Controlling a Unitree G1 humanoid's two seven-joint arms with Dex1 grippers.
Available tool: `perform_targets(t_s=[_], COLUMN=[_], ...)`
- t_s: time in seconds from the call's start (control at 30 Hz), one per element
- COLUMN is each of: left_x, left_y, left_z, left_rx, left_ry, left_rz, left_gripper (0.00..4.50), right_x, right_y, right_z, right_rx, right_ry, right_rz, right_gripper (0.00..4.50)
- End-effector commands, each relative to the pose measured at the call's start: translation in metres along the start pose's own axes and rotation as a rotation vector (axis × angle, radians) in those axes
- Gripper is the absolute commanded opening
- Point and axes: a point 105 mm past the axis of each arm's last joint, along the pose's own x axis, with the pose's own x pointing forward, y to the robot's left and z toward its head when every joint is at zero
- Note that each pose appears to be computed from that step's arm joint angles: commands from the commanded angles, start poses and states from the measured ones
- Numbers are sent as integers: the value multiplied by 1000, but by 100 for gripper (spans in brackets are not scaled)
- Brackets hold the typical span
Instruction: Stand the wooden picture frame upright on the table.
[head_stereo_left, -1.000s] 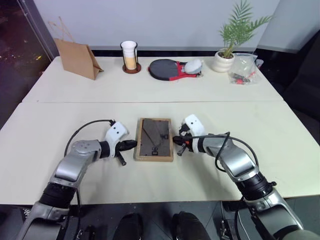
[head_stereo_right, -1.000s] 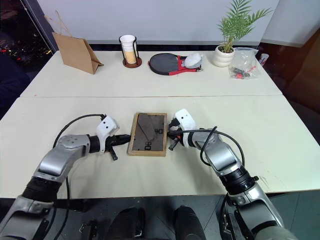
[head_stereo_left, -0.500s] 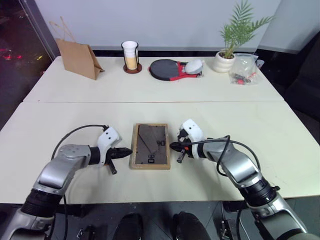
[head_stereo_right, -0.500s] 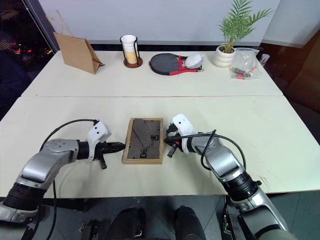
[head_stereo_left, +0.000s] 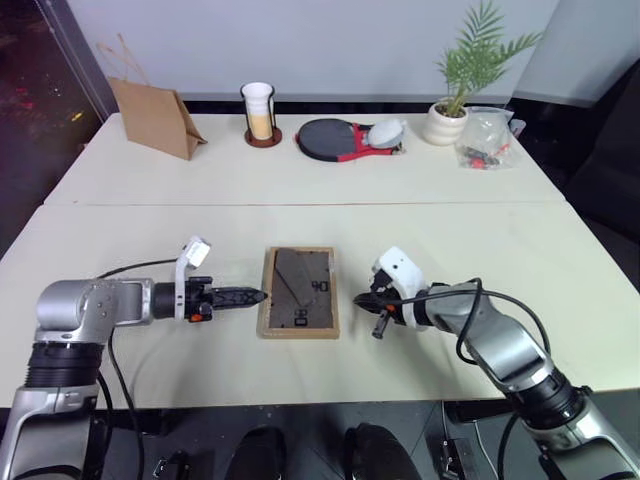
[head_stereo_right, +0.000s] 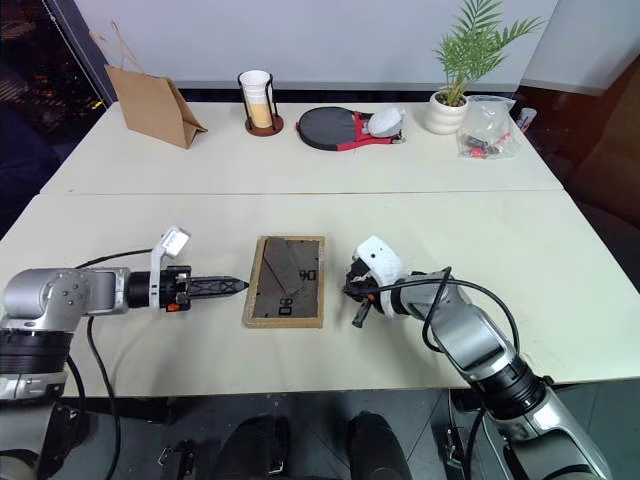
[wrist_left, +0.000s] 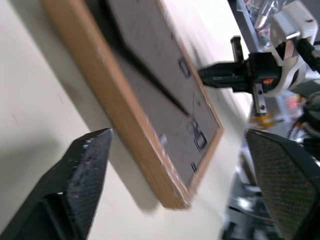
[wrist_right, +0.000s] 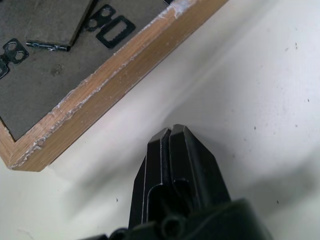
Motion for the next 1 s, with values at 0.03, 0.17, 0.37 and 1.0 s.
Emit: perform_targets(t_s=[0.03, 0.17, 0.37, 1.0], left_x=[6, 19, 35, 27], left_y=[3, 13, 23, -7], left_z=[0, -11, -17, -10], left_rx=[-22, -47, -87, -168], left_ry=[15, 49, 36, -61], left_rz=[23, 49, 34, -178], left_gripper=[443, 443, 443, 107], right_x=[10, 21, 27, 18], right_y=[12, 21, 33, 3], right_z=[10, 17, 36, 38], right_rx=[-28, -24, -14, -42], right_ry=[-32, -49, -130, -125], right_rz=[42, 85, 167, 77], right_gripper=[0, 0, 0, 0])
